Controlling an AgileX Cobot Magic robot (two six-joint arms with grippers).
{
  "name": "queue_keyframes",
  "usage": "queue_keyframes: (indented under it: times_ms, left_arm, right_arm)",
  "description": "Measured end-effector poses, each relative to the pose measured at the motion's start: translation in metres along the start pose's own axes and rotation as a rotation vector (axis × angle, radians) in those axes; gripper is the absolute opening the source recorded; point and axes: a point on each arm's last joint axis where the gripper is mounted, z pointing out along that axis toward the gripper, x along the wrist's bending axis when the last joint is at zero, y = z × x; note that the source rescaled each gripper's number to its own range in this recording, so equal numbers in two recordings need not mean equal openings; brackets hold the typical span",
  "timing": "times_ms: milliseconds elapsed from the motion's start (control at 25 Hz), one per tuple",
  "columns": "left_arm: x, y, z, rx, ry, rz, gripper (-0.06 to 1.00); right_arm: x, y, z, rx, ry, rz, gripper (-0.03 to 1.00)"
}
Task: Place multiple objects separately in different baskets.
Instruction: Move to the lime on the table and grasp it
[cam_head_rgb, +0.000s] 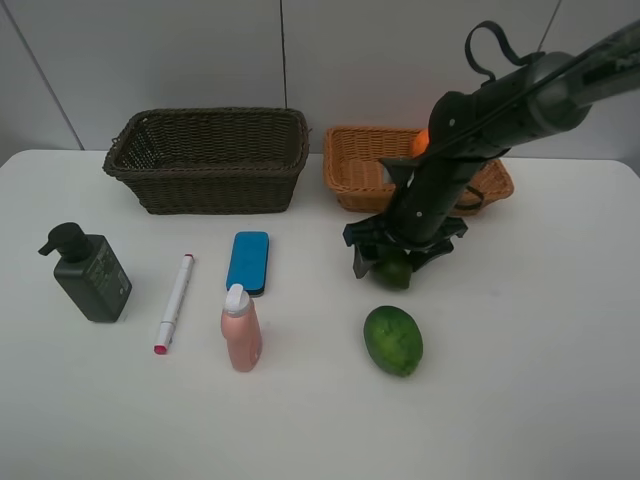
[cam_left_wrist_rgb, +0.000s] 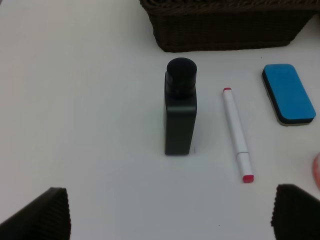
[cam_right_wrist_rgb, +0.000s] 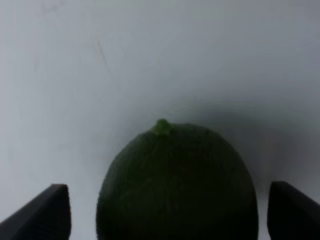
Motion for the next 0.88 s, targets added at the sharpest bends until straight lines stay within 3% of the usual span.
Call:
queue_keyframes:
  times_ms: [440, 480, 520, 560, 600, 640, 880]
  left_arm:
    - [0.0000, 0.0000, 0.0000, 0.000, 0.000, 0.000, 1.00]
    - [0.0000, 0.0000, 0.0000, 0.000, 0.000, 0.000, 1.00]
    - [0.0000, 0.0000, 0.0000, 0.000, 0.000, 0.000, 1.00]
    - [0.0000, 0.0000, 0.0000, 0.000, 0.000, 0.000, 1.00]
    - [0.0000, 0.0000, 0.0000, 0.000, 0.000, 0.000, 1.00]
    - [0.0000, 0.0000, 0.0000, 0.000, 0.000, 0.000, 1.00]
    - [0.0000, 0.0000, 0.0000, 0.000, 0.000, 0.000, 1.00]
  right_arm:
    - [-0.0007, -0.0015, 0.0057, 0.020, -0.002, 0.002, 0.98]
    - [-0.0007, -0.0015, 0.0057, 0.020, -0.002, 0.002, 0.93]
    - [-0.0007, -0.0015, 0.0057, 0.020, -0.002, 0.002, 0.82]
    - [-0.0007, -0.0015, 0.0057, 0.020, -0.002, 0.002, 0.63]
    - [-0.0007, -0.0015, 0.0057, 0.020, -0.002, 0.002, 0.34]
    - [-0.0007, -0.0015, 0.0057, 0.020, -0.002, 0.002, 0.23]
    - [-0.0007, -0.0015, 0.0057, 0.020, -0.002, 0.002, 0.23]
